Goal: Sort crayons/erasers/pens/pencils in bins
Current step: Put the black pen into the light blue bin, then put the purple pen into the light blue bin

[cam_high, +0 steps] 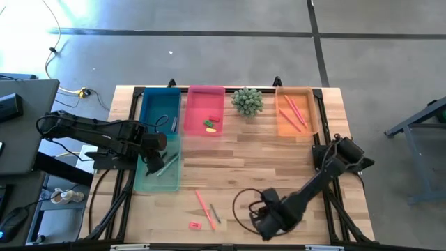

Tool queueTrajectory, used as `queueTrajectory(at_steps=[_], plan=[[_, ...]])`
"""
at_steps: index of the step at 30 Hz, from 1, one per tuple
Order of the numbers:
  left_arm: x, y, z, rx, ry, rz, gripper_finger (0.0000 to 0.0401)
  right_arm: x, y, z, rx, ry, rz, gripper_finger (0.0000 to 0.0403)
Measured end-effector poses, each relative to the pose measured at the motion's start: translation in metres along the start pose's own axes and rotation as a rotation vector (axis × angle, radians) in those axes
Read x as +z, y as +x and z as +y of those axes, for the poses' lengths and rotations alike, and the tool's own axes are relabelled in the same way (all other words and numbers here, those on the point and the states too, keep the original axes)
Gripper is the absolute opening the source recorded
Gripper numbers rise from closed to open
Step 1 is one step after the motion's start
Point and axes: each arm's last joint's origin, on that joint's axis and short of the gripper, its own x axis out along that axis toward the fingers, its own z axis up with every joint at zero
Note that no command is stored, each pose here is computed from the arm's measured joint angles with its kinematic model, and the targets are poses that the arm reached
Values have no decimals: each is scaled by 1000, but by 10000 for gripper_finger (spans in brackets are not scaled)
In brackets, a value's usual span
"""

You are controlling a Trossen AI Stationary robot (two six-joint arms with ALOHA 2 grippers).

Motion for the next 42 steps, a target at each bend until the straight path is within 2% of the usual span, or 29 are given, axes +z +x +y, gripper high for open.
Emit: queueTrajectory(at_steps=[11, 15, 21, 29, 34, 37, 42], plan=[[0, 0, 0, -10, -70, 9, 141, -42, -5, -23, -12, 85, 6, 139], [-1, 0, -2, -55, -71, 46, 144, -52, -7, -32, -28, 124, -2, 139], [-2, -2, -3, -100, -115, 84, 136, -58, -8, -37, -35, 107, -2, 139], [10, -35, -16, -178, -104, -25, 135, -57, -6, -40, -73, 110, -26, 139], [17, -57, -22, -227, -93, -117, 135, -62, 9, -38, -108, 105, -16, 139], [21, -65, -25, -243, -90, -175, 135, -64, 18, -37, -136, 99, -13, 139], [22, -68, -26, -244, -91, -189, 135, -68, 19, -40, -141, 92, -13, 139]])
